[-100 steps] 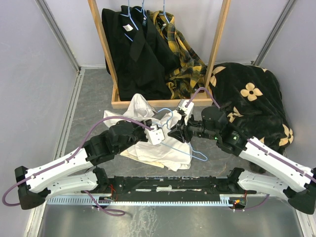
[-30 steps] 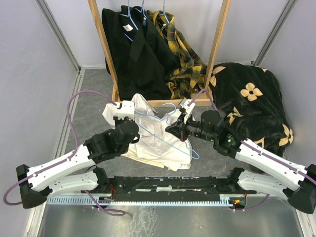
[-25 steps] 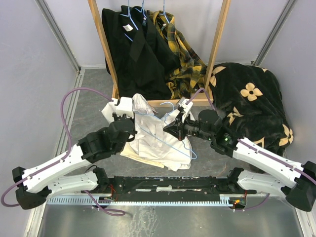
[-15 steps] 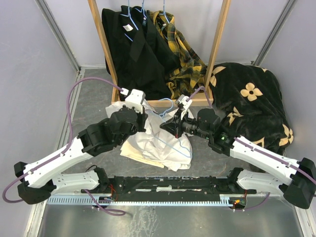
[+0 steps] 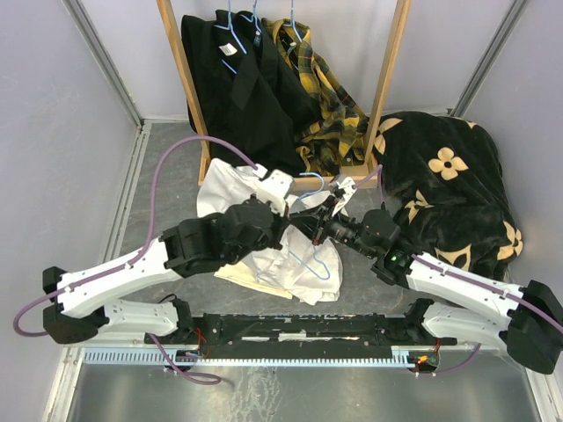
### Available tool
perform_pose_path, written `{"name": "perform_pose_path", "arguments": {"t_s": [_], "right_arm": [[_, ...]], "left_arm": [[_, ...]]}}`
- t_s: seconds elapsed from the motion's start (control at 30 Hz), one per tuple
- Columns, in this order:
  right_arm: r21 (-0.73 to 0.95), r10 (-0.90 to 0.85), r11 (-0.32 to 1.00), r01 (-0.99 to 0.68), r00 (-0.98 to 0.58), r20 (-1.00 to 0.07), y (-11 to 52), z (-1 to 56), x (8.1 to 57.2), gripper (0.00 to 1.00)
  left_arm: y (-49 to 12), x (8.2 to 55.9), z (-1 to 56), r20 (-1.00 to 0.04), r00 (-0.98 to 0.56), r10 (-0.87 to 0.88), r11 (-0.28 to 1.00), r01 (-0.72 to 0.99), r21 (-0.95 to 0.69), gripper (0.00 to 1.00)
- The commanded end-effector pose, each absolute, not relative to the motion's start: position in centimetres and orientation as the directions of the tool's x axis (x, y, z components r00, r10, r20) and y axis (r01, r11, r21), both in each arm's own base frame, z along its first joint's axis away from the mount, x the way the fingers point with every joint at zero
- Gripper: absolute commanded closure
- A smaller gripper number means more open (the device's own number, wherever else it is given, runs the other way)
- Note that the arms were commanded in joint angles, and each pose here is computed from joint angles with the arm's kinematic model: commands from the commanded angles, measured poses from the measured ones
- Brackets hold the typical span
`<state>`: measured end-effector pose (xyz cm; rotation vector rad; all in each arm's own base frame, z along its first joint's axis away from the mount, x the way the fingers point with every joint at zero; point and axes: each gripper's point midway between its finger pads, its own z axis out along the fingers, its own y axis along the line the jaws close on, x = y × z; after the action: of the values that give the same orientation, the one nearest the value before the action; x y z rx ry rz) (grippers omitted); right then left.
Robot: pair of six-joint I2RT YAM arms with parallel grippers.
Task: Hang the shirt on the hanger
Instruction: Hang the shirt on the hanger.
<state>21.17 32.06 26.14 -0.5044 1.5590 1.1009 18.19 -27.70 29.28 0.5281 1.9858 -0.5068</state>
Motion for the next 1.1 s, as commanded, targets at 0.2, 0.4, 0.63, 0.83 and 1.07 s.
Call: {"name": "perform_pose_path", "arguments": {"t_s": [0.2, 0.4, 0.63, 0.83, 1.07], "right_arm": [[0.187, 0.524, 0.452, -0.872, 0.09, -0.847, 28.8, 37.3, 20.1, 1.0], [0.121, 0.594, 0.513, -0.85, 0.25, -0.764, 26.5, 41.9, 19.9, 1.0], [0.058, 0.625, 0.588, -0.807, 0.408, -0.666, 24.1, 49.1, 19.5, 1.0], [-0.088, 0.497, 0.637, -0.765, 0.496, -0.712, 21.7, 55.1, 17.9, 1.0], [-0.063, 0.44, 0.577, -0.814, 0.375, -0.816, 22.2, 50.4, 17.0, 1.0]], "left_arm": [[-29.1, 17.0, 34.5, -0.934, -0.269, 0.234, 0.858, 0.509, 0.068, 0.83], [-27.9, 17.7, 40.3, -0.965, -0.156, 0.213, 0.857, 0.504, 0.108, 0.22], [-24.4, 17.8, 49.0, -0.988, -0.019, 0.15, 0.855, 0.505, 0.12, 0.16], [-21.5, 16.1, 52.3, -0.997, 0.03, 0.068, 0.798, 0.598, 0.072, 0.14], [-19.5, 14.2, 52.9, -0.993, 0.081, 0.09, 0.709, 0.695, 0.121, 0.09]]}}
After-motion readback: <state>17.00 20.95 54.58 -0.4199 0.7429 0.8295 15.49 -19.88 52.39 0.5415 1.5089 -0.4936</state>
